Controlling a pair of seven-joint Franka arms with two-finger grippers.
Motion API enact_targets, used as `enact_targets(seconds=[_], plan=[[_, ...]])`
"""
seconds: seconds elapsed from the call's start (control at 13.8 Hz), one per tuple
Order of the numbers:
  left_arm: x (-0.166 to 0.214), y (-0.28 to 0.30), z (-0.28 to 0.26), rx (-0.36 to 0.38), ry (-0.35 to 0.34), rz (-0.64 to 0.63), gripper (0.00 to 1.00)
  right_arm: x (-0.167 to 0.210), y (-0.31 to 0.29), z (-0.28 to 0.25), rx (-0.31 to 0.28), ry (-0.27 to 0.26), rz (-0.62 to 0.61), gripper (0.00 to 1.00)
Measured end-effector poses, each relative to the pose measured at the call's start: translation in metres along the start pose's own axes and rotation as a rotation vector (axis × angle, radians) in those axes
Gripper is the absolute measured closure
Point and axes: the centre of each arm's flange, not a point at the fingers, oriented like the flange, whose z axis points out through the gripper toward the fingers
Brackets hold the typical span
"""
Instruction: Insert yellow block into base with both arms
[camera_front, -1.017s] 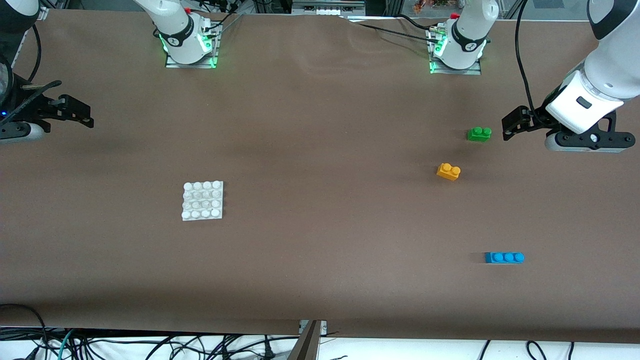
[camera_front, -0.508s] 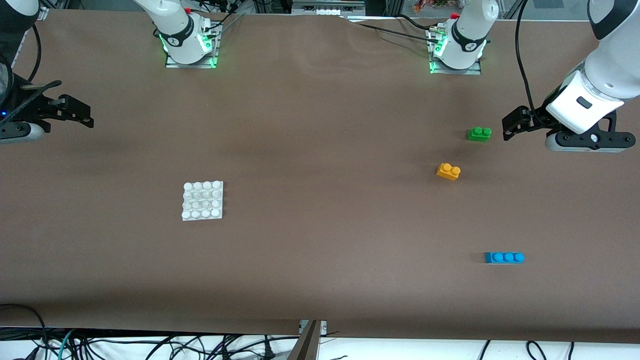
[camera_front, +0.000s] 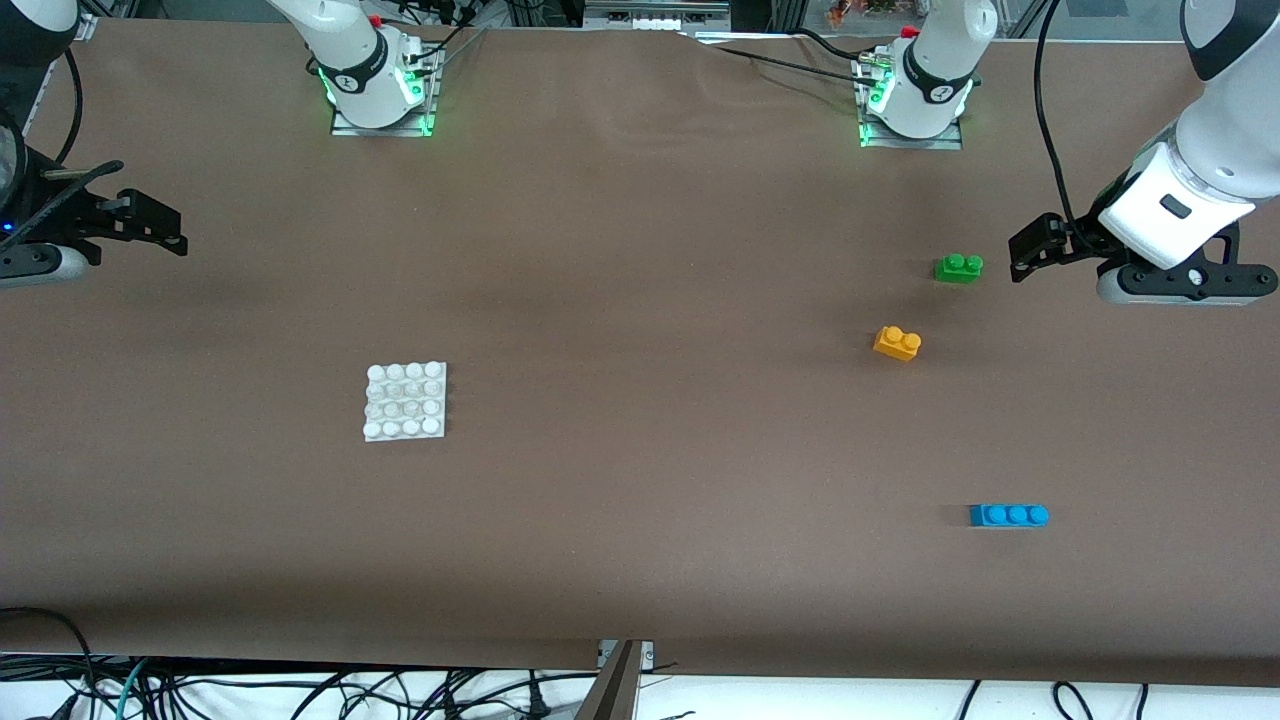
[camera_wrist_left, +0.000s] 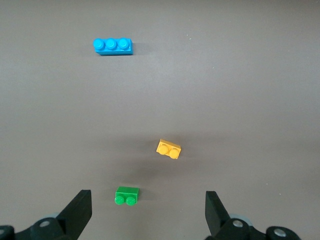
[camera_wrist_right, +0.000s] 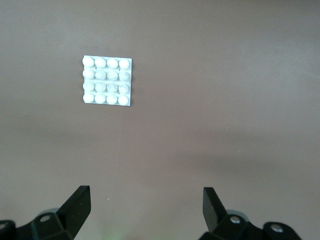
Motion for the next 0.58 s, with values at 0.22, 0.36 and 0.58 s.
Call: enact_targets(seconds=[0.22, 0.36, 0.58], plan=[[0.0, -0.0001, 0.0, 0.0, 0.0, 0.0, 0.0, 0.0003, -0.0008, -0.0001, 0.0, 0.001, -0.001, 0.0], [0.0, -0.0004, 0.0, 0.0, 0.0, -0.001, 0.0, 0.0005, -0.0012, -0.0003, 0.0, 0.003, -0.002, 0.0], [0.0002, -0.0012, 0.0, 0.0, 0.0, -0.002, 0.0, 0.0007, -0.0012, -0.0006, -0.001, 0.005, -0.002, 0.0]])
